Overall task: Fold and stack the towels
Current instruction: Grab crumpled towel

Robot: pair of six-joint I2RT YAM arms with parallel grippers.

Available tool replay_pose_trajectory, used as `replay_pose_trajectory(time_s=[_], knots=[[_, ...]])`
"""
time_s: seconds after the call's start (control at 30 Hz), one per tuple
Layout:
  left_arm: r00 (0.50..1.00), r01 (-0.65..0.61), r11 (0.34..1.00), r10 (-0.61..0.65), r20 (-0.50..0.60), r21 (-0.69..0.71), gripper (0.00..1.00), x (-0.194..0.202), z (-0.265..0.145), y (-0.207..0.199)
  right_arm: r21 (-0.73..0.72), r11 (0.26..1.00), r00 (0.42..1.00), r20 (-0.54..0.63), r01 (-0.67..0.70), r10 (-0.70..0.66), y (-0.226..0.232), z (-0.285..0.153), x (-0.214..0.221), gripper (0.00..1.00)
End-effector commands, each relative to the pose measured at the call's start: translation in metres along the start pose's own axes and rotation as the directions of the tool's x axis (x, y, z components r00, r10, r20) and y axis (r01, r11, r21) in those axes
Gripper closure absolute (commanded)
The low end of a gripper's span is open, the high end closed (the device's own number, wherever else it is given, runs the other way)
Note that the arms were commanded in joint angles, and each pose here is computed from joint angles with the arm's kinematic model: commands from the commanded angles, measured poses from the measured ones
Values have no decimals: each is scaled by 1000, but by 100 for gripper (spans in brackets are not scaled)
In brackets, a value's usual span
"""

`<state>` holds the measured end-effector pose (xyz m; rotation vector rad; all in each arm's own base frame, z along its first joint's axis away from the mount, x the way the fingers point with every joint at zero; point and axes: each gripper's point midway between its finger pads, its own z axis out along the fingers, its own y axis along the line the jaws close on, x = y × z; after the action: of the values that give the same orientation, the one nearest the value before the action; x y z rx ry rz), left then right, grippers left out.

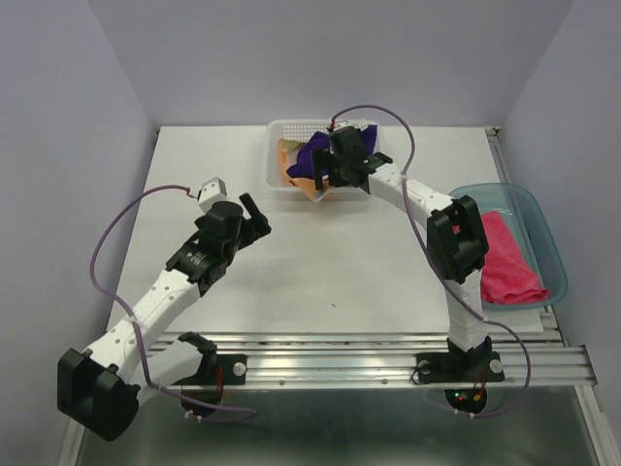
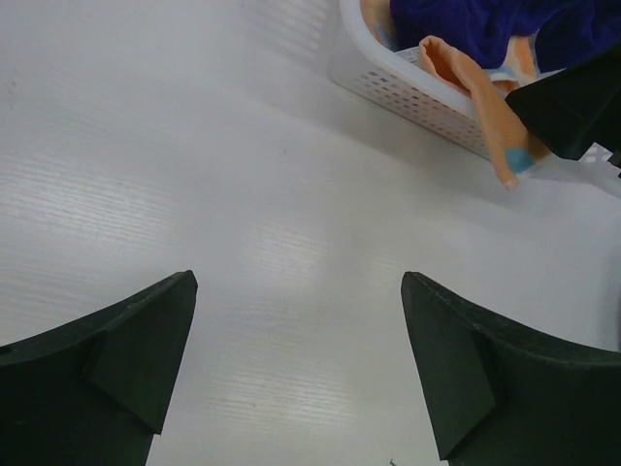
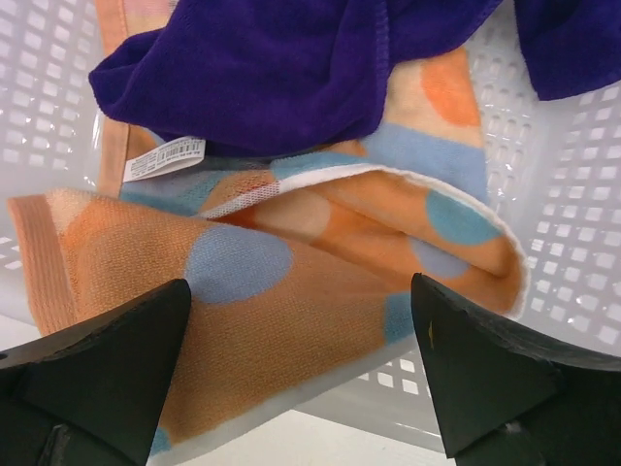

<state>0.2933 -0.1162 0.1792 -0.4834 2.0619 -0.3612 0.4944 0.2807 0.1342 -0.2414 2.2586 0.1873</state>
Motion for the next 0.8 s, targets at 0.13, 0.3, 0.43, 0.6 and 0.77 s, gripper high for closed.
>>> replay_pose_trajectory(time_s=[0.13, 0.3, 0.43, 0.6, 0.77], knots=[[1000, 3, 999, -3, -4, -45, 1, 3, 12, 9, -154, 987, 999, -3, -40, 41, 37, 1, -5, 22], [1000, 4, 998, -4, -2, -56, 1, 3, 14, 12, -215, 974, 997, -51, -67, 58, 53, 10, 4, 27], [1000, 8, 999, -8, -2, -44, 1, 3, 13, 11, -271, 960, 996, -78, -71, 52, 66, 18, 11, 24], [1000, 8, 999, -8, -8, -34, 1, 5, 13, 11, -278, 958, 996, -75, -66, 47, 72, 36, 11, 21], [1000, 4, 999, -5, -9, -40, 1, 6, 14, 13, -269, 962, 997, -75, -38, 18, 75, 61, 18, 38]])
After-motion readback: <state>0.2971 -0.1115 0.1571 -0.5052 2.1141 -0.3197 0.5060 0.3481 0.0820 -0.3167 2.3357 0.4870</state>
